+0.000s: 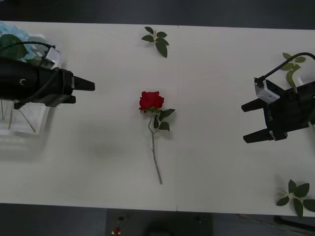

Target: Put the red flowers into the right box and the blue flowers into the left box

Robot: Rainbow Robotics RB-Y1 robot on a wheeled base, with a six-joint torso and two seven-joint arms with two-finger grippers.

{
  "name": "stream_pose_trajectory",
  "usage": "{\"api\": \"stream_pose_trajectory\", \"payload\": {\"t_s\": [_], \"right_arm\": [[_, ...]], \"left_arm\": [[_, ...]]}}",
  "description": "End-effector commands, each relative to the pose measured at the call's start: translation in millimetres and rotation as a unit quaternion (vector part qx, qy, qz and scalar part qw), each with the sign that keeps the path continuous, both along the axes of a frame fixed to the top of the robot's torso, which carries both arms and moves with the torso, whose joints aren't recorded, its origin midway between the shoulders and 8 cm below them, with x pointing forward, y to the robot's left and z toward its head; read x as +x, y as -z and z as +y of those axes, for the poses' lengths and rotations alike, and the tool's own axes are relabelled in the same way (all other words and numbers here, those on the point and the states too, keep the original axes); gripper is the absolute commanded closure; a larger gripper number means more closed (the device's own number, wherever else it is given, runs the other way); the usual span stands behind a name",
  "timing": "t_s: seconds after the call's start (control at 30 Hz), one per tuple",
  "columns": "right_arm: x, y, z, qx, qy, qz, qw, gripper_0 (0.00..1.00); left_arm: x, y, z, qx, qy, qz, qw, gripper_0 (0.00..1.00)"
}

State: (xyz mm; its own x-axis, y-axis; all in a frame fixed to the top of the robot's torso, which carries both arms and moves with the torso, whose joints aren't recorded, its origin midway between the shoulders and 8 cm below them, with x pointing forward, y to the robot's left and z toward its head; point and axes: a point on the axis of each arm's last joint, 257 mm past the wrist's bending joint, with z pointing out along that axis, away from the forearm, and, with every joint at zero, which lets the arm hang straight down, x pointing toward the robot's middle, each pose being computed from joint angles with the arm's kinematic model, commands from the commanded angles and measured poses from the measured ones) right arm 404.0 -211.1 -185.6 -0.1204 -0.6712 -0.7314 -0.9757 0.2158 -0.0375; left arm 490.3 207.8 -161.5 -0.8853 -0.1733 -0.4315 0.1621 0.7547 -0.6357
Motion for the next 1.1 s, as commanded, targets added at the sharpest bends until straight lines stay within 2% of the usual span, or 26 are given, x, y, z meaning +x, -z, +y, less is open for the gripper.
{"api": "stream_pose_trajectory", "payload": {"t_s": [0.03, 0.23, 0.53, 1.1], "right_arm": [[12, -22, -13, -0.014, 0.010, -0.023, 1.000, 0.00], [12, -22, -13, -0.014, 0.010, -0.023, 1.000, 0.00], [12, -22, -13, -0.014, 0.010, -0.023, 1.000, 0.00], [12, -22, -13, -0.014, 0.010, -0.023, 1.000, 0.00]], "left_arm": [[17, -16, -37, -0.005, -0.007, -0.020, 1.000, 0.00], [28, -6, -78, 0.022, 0.000, -0.026, 0.999, 0.00], [30, 13, -128, 0.061, 0.005, -0.022, 0.998, 0.00], [9, 74, -154, 0.154, -0.004, 0.009, 0.988, 0.00]]}}
